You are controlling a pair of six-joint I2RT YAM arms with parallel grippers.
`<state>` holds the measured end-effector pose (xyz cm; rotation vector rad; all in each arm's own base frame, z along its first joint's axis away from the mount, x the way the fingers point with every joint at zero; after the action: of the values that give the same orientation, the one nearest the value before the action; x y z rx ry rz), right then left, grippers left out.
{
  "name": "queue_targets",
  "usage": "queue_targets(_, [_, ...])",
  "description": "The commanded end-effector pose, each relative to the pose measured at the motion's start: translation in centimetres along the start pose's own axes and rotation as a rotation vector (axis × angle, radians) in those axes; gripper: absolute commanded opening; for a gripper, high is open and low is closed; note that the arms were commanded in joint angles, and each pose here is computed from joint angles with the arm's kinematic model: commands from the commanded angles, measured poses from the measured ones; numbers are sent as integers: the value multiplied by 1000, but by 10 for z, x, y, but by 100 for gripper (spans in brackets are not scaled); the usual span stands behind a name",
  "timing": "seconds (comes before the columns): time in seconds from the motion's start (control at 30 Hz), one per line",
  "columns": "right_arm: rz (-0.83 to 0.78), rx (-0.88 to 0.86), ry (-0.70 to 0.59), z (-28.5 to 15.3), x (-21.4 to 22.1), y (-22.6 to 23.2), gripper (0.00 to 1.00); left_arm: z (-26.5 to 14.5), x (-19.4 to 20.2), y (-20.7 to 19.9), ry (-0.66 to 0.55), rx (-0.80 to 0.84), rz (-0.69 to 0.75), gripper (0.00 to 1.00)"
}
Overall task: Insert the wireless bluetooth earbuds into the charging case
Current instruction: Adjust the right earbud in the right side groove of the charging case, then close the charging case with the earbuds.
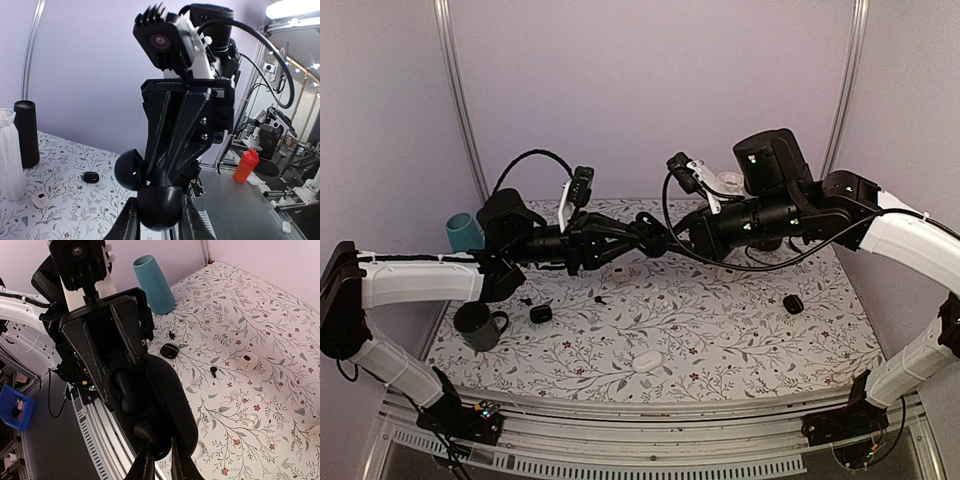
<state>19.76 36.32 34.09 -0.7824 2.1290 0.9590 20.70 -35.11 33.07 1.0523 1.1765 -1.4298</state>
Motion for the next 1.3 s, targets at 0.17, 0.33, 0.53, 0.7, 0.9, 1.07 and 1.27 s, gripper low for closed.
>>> queue_targets(0.17, [-11, -52, -18, -8, -5, 9, 18, 0, -21, -9, -59, -5, 90, 0])
queue_targets(0.33, [-26, -104, -39, -18, -7, 18, 27, -2, -19, -1, -56, -39, 77, 0])
queue_targets(0.53, [-19, -70, -113, -38, -17, 14, 35, -2, -18, -1, -56, -33, 72, 0])
queue_targets(0.7, [70, 13, -196, -51, -29, -18, 38, -3, -21, -9, -72, 7, 79, 0])
queue_targets(0.9, [119, 27, -172, -28, -24, -35, 38, -4, -29, -22, -106, 79, 94, 0])
queue_targets(1.07, [94, -86, -135, -5, -24, -21, 39, -2, -29, -24, -109, 103, 88, 0])
queue_targets(1.27, [35, -235, -208, -23, -36, 8, 41, -2, -23, -18, -96, 78, 63, 0])
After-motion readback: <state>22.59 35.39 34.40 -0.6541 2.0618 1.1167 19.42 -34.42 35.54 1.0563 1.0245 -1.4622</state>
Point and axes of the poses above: each gripper's point midway between its finger pads, its own z axis out along the fingers, its own y axis along the line the jaws close on, x = y × z, the point moved 2 cm from there along -z, back along the fingers, and after that the axes turned 7 degrees about z, right-handed, at the moved point
